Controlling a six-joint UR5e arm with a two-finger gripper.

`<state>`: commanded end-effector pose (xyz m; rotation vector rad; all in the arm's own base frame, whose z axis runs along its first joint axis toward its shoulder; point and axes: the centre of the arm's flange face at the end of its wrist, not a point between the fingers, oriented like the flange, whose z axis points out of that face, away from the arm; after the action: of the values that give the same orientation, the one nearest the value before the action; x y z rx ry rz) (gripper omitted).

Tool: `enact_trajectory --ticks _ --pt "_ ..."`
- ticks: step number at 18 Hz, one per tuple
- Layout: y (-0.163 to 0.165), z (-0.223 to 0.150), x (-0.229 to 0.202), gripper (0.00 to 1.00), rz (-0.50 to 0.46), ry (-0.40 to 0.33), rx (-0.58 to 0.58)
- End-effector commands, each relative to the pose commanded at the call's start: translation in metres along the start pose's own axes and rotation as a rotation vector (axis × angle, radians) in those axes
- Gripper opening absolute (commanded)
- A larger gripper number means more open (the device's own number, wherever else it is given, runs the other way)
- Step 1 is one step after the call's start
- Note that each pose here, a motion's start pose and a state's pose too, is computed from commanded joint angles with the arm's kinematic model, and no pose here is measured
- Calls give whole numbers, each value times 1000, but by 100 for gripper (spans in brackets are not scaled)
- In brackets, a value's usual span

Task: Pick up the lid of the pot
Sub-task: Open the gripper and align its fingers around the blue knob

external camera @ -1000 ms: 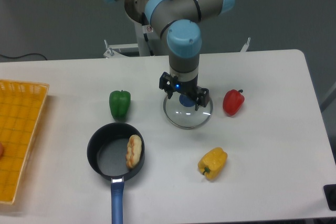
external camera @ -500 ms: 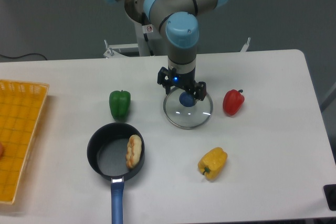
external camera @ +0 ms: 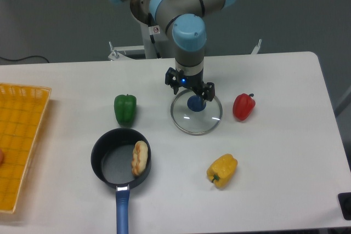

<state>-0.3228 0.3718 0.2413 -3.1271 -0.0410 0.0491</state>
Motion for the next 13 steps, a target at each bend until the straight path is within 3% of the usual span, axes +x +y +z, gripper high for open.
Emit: enact_trajectory --ticks 13 --pt "2 17 -16 98 11 15 -2"
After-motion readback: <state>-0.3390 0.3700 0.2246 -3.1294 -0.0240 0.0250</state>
